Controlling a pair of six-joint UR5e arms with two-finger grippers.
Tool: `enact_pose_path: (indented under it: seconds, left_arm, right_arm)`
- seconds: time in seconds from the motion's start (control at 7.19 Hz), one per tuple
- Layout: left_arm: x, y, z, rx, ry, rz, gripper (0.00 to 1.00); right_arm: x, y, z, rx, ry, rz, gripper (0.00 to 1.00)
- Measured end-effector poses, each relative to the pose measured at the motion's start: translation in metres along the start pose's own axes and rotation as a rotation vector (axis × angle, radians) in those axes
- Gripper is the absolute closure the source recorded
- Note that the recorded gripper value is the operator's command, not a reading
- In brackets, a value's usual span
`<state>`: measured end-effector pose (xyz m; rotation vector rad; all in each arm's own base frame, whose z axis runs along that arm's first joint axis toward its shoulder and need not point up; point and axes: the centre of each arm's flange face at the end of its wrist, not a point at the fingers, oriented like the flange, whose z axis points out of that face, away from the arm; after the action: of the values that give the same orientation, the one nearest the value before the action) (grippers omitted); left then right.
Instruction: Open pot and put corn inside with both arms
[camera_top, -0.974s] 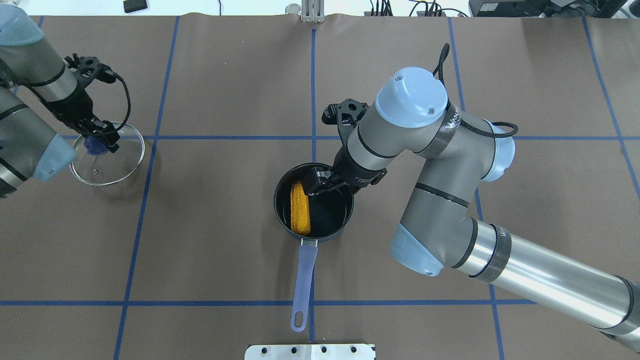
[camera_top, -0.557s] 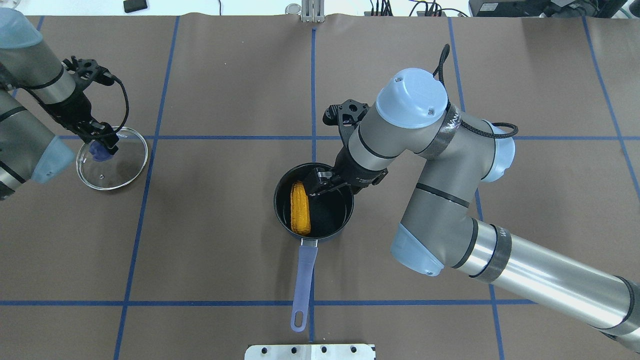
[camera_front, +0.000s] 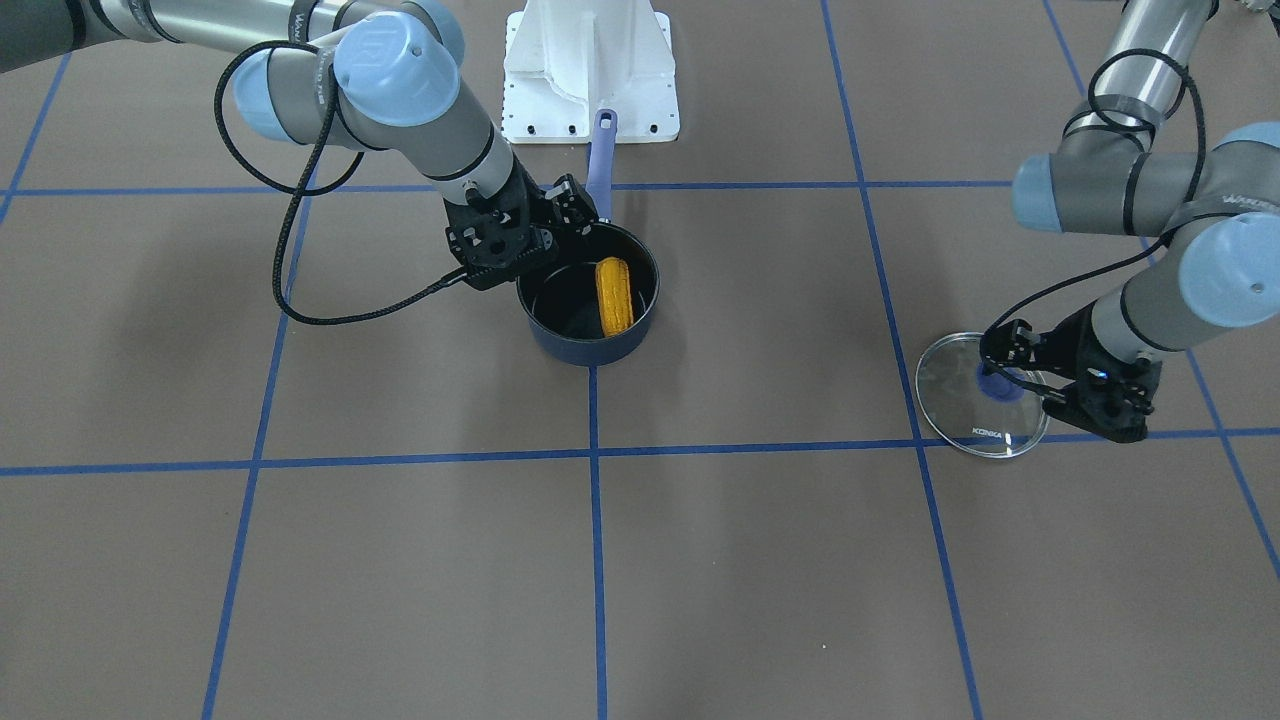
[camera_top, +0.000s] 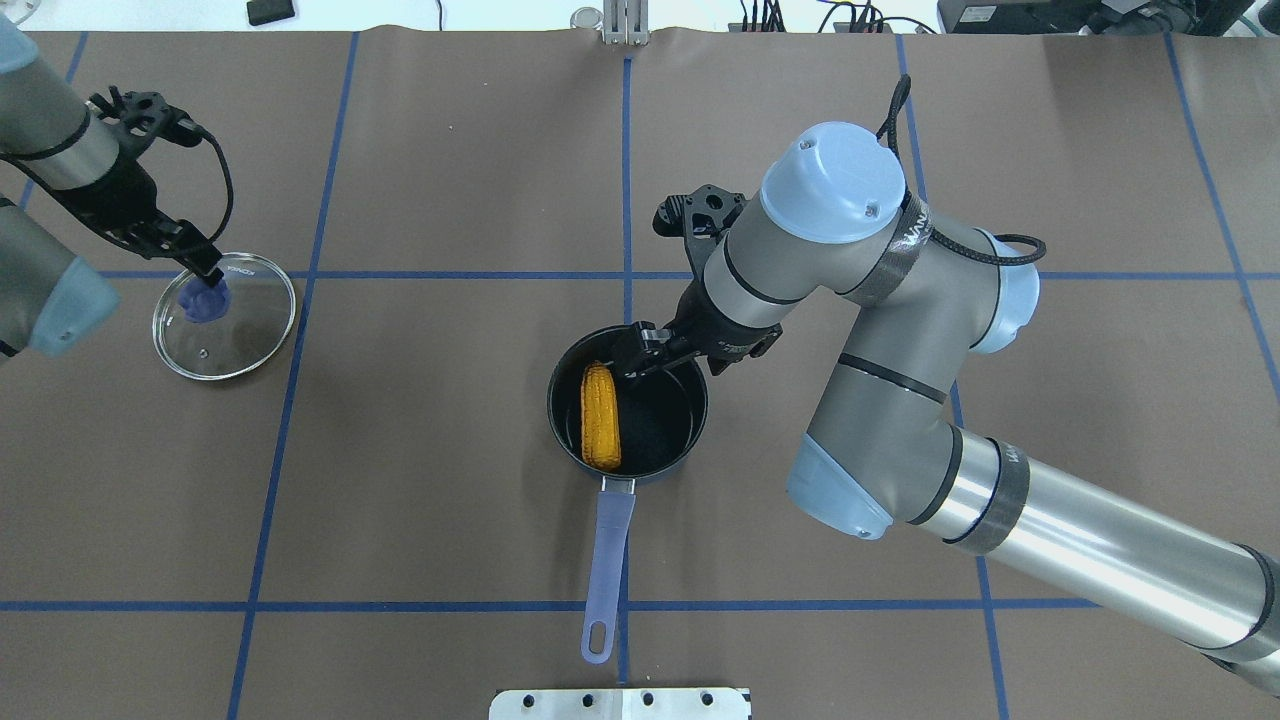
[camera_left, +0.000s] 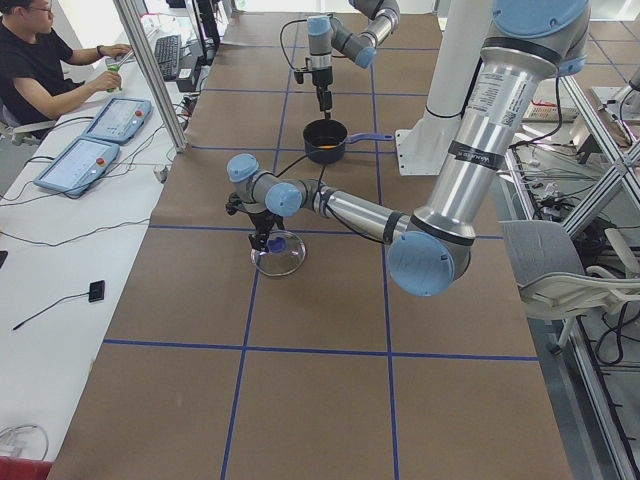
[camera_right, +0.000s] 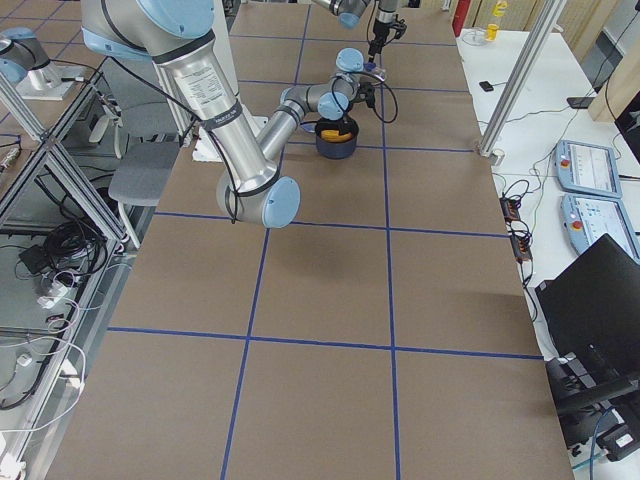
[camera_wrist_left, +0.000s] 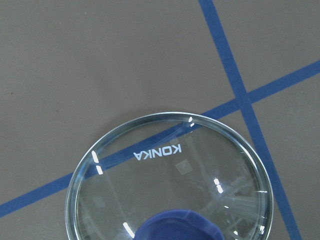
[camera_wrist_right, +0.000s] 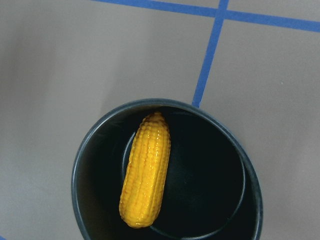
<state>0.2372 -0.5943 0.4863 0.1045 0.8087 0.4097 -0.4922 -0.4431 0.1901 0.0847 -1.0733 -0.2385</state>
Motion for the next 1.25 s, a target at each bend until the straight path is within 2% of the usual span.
enact_pose_path:
  seconds: [0.42,0.56,0.7,0.97,1.25]
  left_arm:
    - [-0.115,0.063,-0.075,0.102,-0.069,-0.043,0.01]
    - [-0.151,0.092,-0.088,0.115,-0.087,-0.074,0.01]
    - [-0.176,0.122,-0.094,0.121,-0.096,-0.109,0.01]
    - [-0.187,0.158,-0.101,0.134,-0.099,-0.135,0.01]
    - [-0.186,0.168,-0.104,0.139,-0.099,-0.136,0.01]
  right_arm:
    - [0.038,-0.025,-0.029,0.059,0.030,0.050,0.00]
    - [0.046,-0.029,-0.034,0.073,0.034,0.056,0.00]
    - [0.053,-0.032,-0.042,0.108,0.048,0.061,0.00]
    - [0.076,-0.036,-0.050,0.188,0.108,0.074,0.00]
    - [0.128,-0.039,-0.065,0.198,0.152,0.132,0.00]
